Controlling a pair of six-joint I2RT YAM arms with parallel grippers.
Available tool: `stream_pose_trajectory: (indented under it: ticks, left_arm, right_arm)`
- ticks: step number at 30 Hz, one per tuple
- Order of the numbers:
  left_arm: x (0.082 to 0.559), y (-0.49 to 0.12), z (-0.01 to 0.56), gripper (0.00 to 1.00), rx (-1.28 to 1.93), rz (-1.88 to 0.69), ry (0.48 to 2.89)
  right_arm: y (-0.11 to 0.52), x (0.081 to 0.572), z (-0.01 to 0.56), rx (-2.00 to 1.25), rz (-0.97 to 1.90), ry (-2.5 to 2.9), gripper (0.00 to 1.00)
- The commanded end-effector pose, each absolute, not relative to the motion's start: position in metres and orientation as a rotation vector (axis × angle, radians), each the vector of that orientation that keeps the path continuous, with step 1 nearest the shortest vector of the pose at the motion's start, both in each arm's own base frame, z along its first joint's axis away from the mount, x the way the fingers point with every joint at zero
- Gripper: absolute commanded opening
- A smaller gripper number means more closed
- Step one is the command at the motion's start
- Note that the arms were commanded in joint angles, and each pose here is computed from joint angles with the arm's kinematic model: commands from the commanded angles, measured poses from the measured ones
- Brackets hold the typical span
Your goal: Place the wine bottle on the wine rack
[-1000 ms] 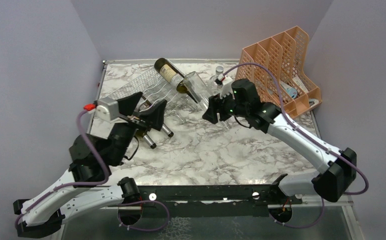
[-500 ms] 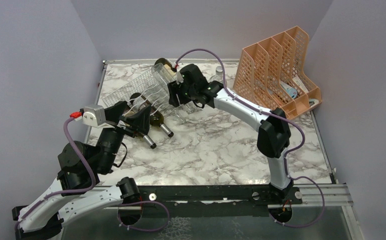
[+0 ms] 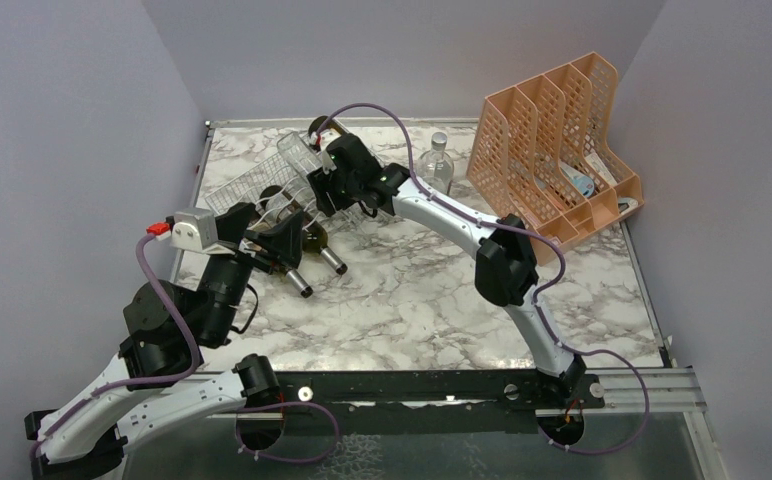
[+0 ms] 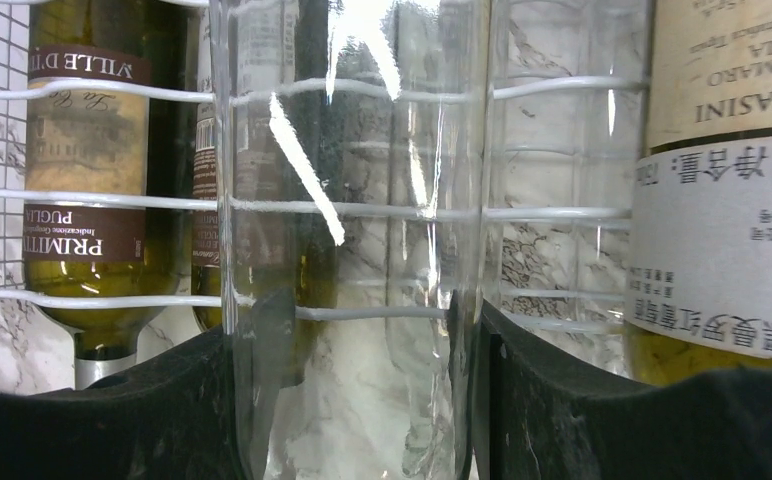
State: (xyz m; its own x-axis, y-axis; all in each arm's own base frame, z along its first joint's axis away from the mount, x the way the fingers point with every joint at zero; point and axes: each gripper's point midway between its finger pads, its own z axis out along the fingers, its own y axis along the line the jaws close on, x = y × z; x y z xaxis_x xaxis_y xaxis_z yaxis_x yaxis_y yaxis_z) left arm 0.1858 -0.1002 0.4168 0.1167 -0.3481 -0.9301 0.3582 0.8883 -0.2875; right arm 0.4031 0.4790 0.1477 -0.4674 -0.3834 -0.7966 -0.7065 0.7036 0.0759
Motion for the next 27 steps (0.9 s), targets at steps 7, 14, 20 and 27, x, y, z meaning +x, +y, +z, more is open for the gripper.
stream_pose_trajectory:
  ticks: [7,14,20,27]
  left_arm:
    - [0.19,-0.106,0.41,0.99,0.009,-0.51,1.373]
    - [0.19,-0.106,0.409,0.99,0.013,-0.499,1.382]
    - [0.19,-0.105,0.409,0.99,0.013,-0.495,1.381]
    - [0.193,-0.106,0.406,0.99,0.014,-0.47,1.388]
  right_arm:
    - [0.483,0.421,0.166,-0.819,0.438,2.038,0.46]
    - [0.48,0.427,0.157,-0.834,0.385,2.036,0.51]
    - [0.482,0.426,0.15,-0.864,0.387,2.04,0.59]
    - [0.48,0.421,0.141,-0.88,0.39,2.066,0.66]
